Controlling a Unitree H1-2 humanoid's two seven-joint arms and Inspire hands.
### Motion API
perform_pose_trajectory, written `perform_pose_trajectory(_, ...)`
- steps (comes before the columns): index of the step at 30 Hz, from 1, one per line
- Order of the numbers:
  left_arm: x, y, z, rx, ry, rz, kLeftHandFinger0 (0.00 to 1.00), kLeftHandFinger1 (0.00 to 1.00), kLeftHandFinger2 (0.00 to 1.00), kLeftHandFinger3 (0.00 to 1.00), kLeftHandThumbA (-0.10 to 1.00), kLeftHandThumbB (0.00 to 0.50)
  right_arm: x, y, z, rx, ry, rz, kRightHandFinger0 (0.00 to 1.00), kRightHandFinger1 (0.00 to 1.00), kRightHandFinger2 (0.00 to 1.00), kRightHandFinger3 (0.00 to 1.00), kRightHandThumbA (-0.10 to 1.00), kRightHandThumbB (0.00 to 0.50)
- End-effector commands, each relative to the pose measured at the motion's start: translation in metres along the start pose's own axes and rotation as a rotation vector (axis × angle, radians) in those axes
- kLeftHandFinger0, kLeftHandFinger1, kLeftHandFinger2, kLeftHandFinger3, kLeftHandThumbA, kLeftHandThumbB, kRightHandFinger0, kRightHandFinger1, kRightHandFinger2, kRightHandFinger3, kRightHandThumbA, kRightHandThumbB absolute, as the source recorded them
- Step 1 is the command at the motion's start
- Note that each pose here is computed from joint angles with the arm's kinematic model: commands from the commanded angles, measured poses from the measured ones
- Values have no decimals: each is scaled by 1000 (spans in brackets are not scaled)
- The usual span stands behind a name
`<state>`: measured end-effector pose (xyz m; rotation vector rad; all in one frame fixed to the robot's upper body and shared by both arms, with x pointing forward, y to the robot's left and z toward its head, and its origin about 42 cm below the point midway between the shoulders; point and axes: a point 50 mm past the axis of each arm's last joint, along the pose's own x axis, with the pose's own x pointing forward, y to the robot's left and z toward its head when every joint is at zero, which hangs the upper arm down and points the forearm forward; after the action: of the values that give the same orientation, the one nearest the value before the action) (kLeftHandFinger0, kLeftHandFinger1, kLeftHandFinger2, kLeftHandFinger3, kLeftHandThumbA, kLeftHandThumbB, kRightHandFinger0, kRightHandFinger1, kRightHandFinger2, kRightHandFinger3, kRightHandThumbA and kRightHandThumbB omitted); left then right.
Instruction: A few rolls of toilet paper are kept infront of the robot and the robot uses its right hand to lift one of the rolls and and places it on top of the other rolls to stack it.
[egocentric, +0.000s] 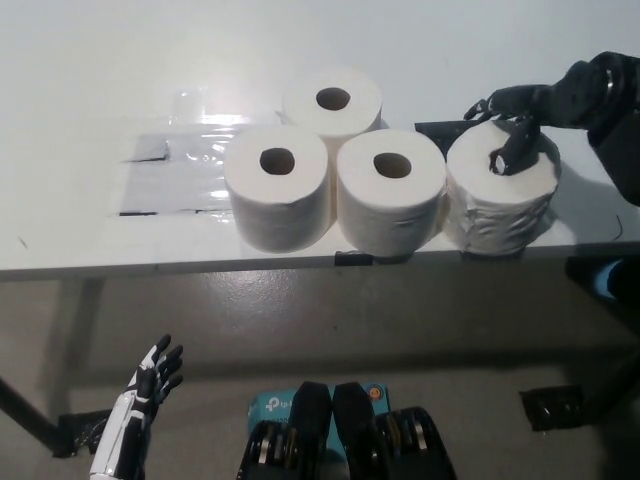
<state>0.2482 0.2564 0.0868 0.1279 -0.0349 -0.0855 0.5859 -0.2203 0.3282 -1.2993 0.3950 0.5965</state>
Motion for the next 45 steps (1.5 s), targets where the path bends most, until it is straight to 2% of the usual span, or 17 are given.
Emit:
perform_pose_trajectory(1, 0, 1, 11, 24, -45, -28, 1000, 1000, 1000, 1000, 1000, 169, -10, -25, 15, -83, 7, -87, 1000, 1000, 1000, 1000, 808, 340)
perform_pose_trajectory(4, 2, 2, 12, 28, -57, -30, 1000, 1000, 1000, 1000, 1000, 151, -3, -19, 14, -132, 63, -133, 814, 961, 1000, 1000, 674, 348)
perform_pose_trajectory(7, 2, 3, 12, 26, -58, -25, 1000, 1000, 1000, 1000, 1000, 153, 1, -14, 11, -192, 74, -184, 196, 322, 467, 813, 613, 214)
perform_pose_trajectory(8, 3, 3, 12, 26, -58, -25, 1000, 1000, 1000, 1000, 1000, 153, 2, -12, 9, -215, 72, -199, 99, 250, 412, 794, 638, 200)
perform_pose_trajectory(9, 3, 3, 12, 26, -58, -24, 1000, 1000, 1000, 1000, 1000, 154, 3, -10, 6, -227, 68, -220, 81, 165, 357, 821, 739, 145)
perform_pose_trajectory(10, 3, 4, 12, 24, -60, -25, 1000, 1000, 1000, 1000, 1000, 157, 3, -9, 3, -247, 70, -242, 571, 707, 830, 1000, 851, 93)
perform_pose_trajectory(11, 3, 4, 12, 24, -57, -25, 1000, 1000, 1000, 1000, 1000, 165, 3, -7, 1, -246, 71, -249, 1000, 1000, 1000, 1000, 940, 64)
perform_pose_trajectory(18, 2, 5, 12, 16, -51, -14, 1000, 1000, 1000, 1000, 1000, 185, -2, -8, -20, -196, 42, -326, 1000, 1000, 1000, 1000, 1000, 58)
perform_pose_trajectory(19, 2, 5, 12, 19, -54, -14, 1000, 1000, 1000, 1000, 1000, 184, -3, -8, -24, -180, 35, -340, 958, 983, 975, 1000, 1000, 60)
perform_pose_trajectory(20, 2, 5, 12, 19, -56, -14, 1000, 1000, 1000, 1000, 1000, 177, -4, -8, -31, -148, 17, -361, 804, 783, 739, 810, 1000, 54)
perform_pose_trajectory(21, 2, 6, 12, 19, -58, -11, 1000, 1000, 1000, 1000, 1000, 175, -5, -6, -39, -81, -16, -387, 480, 439, 378, 447, 1000, 53)
perform_pose_trajectory(22, 2, 5, 13, 18, -58, -11, 1000, 1000, 1000, 1000, 1000, 174, -6, -5, -45, -39, -30, -402, 163, 143, 210, 416, 1000, 59)
perform_pose_trajectory(23, 2, 6, 12, 21, -55, -12, 1000, 1000, 1000, 1000, 1000, 180, -7, -3, -57, 48, -47, -432, 33, 61, 175, 394, 1000, 67)
perform_pose_trajectory(25, 3, 6, 11, 23, -54, -15, 1000, 1000, 1000, 1000, 1000, 180, -8, 1, -70, 140, -53, -459, 0, 256, 594, 668, 1000, 85)
perform_pose_trajectory(33, 3, 8, 11, 22, -55, 0, 1000, 1000, 1000, 1000, 1000, 167, -7, 31, -117, 509, -83, -539, 24, 286, 587, 494, 1000, 38)
perform_pose_trajectory(40, 1, 9, 8, 18, -51, 16, 1000, 1000, 1000, 1000, 1000, 167, -3, 43, -128, 790, -105, -569, 0, 167, 467, 367, 1000, 77)
perform_pose_trajectory(45, -4, 8, 5, 16, -32, 21, 1000, 1000, 1000, 1000, 1000, 175, 5, 60, -134, 1236, -192, -561, 0, 0, 4, 0, 1000, 152)
